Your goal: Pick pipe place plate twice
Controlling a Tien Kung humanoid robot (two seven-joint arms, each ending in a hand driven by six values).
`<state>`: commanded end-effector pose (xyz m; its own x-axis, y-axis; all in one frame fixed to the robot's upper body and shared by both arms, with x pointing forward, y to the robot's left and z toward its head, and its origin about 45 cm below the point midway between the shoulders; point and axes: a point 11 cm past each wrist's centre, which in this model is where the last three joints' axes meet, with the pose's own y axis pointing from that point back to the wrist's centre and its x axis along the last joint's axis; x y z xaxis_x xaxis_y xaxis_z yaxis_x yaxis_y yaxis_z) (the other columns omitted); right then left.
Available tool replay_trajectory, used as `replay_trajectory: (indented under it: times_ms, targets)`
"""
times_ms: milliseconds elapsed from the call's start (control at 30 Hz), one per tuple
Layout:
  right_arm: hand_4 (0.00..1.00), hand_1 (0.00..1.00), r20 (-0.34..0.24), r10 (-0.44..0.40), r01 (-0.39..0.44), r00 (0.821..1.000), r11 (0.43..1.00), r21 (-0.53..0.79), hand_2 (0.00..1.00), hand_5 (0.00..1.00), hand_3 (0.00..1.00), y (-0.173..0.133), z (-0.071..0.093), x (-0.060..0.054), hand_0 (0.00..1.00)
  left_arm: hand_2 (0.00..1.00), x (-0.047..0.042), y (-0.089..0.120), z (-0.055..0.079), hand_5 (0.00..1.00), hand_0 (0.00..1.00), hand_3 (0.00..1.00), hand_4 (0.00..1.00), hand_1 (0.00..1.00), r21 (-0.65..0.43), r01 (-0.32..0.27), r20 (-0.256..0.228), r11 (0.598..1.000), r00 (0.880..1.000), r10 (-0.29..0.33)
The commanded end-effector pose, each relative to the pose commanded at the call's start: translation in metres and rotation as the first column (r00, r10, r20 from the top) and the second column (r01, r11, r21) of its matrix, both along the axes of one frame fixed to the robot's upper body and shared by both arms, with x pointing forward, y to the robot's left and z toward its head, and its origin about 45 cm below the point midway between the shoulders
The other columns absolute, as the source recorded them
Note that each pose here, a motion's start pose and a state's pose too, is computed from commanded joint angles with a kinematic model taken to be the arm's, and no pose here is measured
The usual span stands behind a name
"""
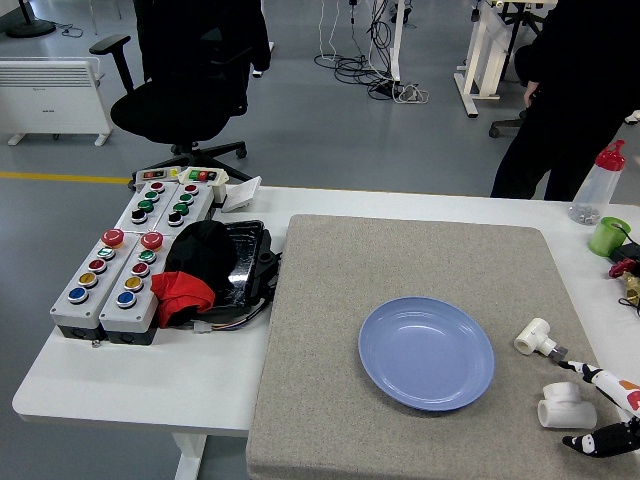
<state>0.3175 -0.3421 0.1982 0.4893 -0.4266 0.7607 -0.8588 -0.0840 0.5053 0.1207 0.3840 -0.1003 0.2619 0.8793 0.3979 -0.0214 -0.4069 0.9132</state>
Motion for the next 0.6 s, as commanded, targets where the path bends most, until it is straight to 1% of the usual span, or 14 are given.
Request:
replay_trajectory:
  times_ms: [67, 100, 200, 267, 300, 467, 500, 600]
  targets:
    - [0.746, 0.938, 0.001, 0.004, -0.004, 1.0, 1.0, -0.003, 0.998, 0.156, 0.998, 0.0007, -0.0003, 0.0005, 0.96, 0.666, 0.0, 0.0, 0.0, 0.998, 0.669, 0.612, 0.477, 0.65, 0.0, 0.0, 0.0, 1.0, 1.0, 0.0]
    - [0.684, 0.83, 0.002, 0.009, -0.009, 1.0, 1.0, -0.008, 0.928, 0.045, 0.911, 0.0015, -0.0011, 0.0009, 0.842, 0.666, 0.0, -0.0001, 0.0, 0.998, 0.669, 0.611, 0.477, 0.65, 0.0, 0.0, 0.0, 1.0, 1.0, 0.0]
    - [0.684, 0.83, 0.013, 0.03, -0.03, 0.999, 0.999, -0.029, 0.928, 0.045, 0.911, 0.0046, -0.0031, 0.0037, 0.842, 0.666, 0.0, -0.0001, 0.0, 0.998, 0.669, 0.611, 0.477, 0.65, 0.0, 0.001, -0.001, 1.0, 1.0, -0.001]
    - [0.684, 0.83, 0.048, 0.042, -0.041, 0.998, 0.999, -0.031, 0.928, 0.045, 0.911, 0.0067, -0.0025, 0.0059, 0.842, 0.666, 0.0, -0.0002, 0.0, 0.998, 0.669, 0.611, 0.477, 0.65, -0.001, 0.001, -0.001, 1.0, 1.0, -0.001]
    - [0.542, 0.619, 0.059, 0.046, -0.045, 0.997, 0.999, -0.026, 0.589, 0.002, 0.694, 0.0076, -0.002, 0.0066, 0.58, 0.666, 0.0, -0.0003, 0.0, 0.998, 0.669, 0.613, 0.477, 0.65, -0.001, 0.001, -0.001, 1.0, 1.0, -0.001]
    - [0.542, 0.619, 0.07, 0.055, -0.055, 0.996, 0.998, -0.005, 0.589, 0.002, 0.694, 0.0094, -0.0022, 0.0062, 0.58, 0.666, 0.0006, -0.0001, 0.0001, 0.998, 0.669, 0.613, 0.477, 0.65, 0.0, 0.001, 0.0, 1.0, 1.0, -0.001]
    - [0.472, 0.521, 0.074, 0.052, -0.052, 0.996, 0.999, 0.007, 0.534, 0.002, 0.596, 0.0094, -0.001, 0.0065, 0.462, 0.666, 0.0007, -0.0001, 0.0002, 0.998, 0.668, 0.613, 0.478, 0.651, 0.0, 0.002, 0.0, 1.0, 1.0, -0.002]
    - [0.472, 0.521, 0.087, 0.047, -0.05, 0.995, 0.998, 0.034, 0.534, 0.002, 0.596, 0.0102, 0.0033, 0.0073, 0.462, 0.666, 0.0007, -0.0001, 0.0002, 0.998, 0.668, 0.613, 0.478, 0.651, 0.0, 0.001, 0.0, 1.0, 1.0, -0.001]
